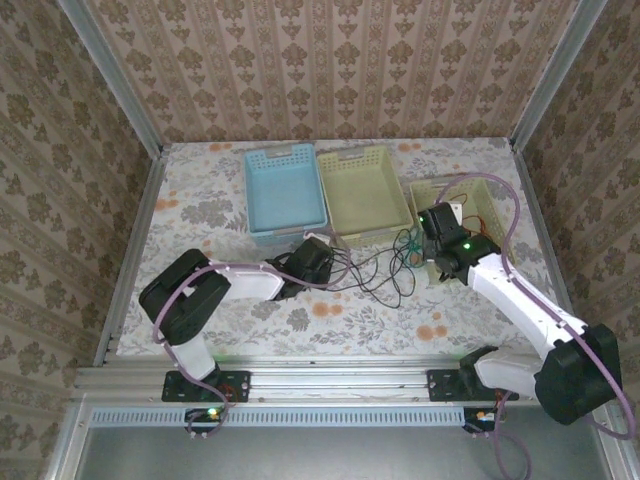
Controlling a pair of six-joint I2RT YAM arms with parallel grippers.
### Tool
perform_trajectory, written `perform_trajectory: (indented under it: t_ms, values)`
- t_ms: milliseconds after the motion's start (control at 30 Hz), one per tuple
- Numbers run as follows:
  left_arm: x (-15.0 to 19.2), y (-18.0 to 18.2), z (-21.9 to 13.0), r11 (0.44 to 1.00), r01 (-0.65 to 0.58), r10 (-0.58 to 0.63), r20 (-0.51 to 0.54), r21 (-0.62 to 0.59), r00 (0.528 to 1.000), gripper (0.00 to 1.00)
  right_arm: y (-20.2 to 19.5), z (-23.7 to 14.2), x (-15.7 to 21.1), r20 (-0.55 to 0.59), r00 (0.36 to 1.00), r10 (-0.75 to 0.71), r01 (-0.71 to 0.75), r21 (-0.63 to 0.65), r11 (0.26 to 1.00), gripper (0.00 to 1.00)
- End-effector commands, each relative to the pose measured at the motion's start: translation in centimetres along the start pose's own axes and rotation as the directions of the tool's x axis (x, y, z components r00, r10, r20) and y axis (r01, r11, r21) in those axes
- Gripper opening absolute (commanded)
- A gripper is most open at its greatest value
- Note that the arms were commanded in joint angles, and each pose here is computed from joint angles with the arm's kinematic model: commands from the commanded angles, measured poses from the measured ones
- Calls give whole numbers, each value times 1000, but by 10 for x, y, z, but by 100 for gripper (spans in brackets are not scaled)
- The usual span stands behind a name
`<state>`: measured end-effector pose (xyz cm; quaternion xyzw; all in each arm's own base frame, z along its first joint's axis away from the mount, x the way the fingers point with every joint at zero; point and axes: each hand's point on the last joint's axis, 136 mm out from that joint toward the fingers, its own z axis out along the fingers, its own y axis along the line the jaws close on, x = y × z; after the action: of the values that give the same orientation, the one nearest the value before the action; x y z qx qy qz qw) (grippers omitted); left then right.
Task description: Untangle the cables
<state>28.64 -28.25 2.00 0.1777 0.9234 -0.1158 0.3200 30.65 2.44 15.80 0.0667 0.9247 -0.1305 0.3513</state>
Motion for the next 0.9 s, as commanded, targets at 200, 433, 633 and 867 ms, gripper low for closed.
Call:
perform_trajectory:
  t_ms: [200,433,633,867]
  values:
    - [59,82,-10,958,60,-100,-132,-280,986,0,-47,-22,-26,90,994,68,-80,141,987,0]
    - [58,87,-14,957,76,-110,-107,-280,988,0,-33,-25,-33,113,990,86,-89,30,996,0]
    - [38,73,-19,973,37,-52,-58,-226,997,0,8,-31,-54,112,986,119,-99,-170,980,0]
    - [27,62,-20,977,0,-11,-50,-212,999,0,7,-15,-29,-14,993,121,-121,-115,986,15]
